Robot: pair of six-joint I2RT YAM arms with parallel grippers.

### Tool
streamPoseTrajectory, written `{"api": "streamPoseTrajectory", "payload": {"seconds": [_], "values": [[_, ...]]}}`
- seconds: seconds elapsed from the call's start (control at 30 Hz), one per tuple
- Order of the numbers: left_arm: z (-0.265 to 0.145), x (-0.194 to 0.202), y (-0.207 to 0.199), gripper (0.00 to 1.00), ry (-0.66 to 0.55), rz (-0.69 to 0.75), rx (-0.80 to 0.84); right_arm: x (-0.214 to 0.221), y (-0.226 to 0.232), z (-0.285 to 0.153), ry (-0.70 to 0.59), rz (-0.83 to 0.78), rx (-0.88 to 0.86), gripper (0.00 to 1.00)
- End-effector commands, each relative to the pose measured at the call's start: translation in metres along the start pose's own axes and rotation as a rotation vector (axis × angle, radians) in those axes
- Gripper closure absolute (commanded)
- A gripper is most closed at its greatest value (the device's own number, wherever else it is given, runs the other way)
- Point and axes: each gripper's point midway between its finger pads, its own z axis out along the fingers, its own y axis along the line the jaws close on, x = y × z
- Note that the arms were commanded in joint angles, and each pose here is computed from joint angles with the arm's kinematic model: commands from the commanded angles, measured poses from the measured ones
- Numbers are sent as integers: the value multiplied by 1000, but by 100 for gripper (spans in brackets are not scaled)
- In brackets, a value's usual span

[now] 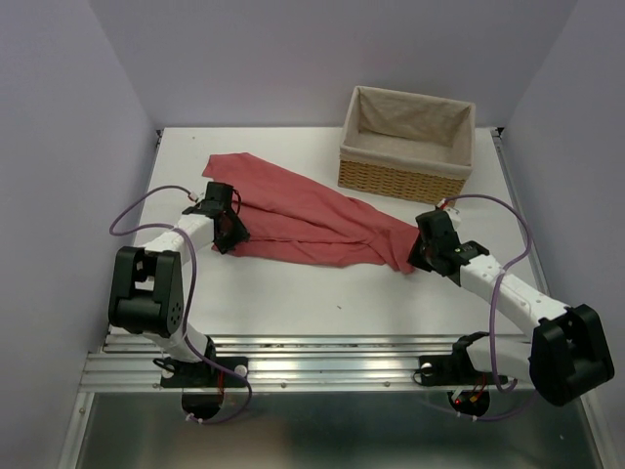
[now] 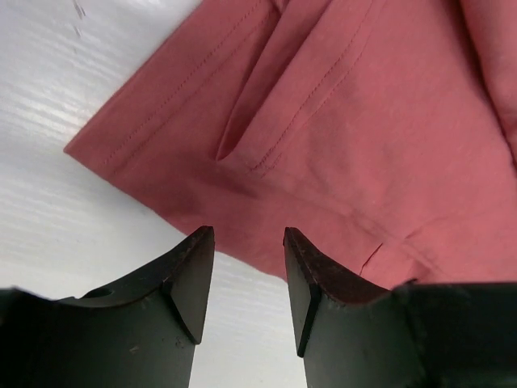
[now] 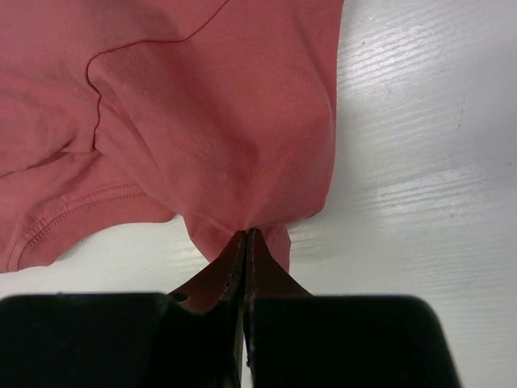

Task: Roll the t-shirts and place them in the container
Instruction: Flatten out the T-shirt at the center of the board.

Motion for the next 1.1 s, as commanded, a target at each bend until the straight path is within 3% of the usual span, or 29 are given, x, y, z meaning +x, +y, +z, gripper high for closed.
{"api": "streamPoseTrajectory", "payload": {"seconds": [0.0,0.43,0.53,0.73,0.87,1.07], "values": [[-1,-25,-8,49,-105,-30,7,-20,15,-7,-59,30,-59,99],[20,-43,-16,46,-137,-32,-13,-14,14,-5,-40,20,-64,99],[18,-45,-17,50,-146,-32,-14,-14,14,-5,-38,20,-65,99],[16,-50,-16,67,-165,-23,-23,-14,16,-4,-33,21,-67,99],[13,-53,-19,100,-164,-19,-20,-14,16,-5,-36,20,-67,99],[-33,-74,-29,100,-239,-25,30,-6,8,-5,-20,17,-50,99]]}}
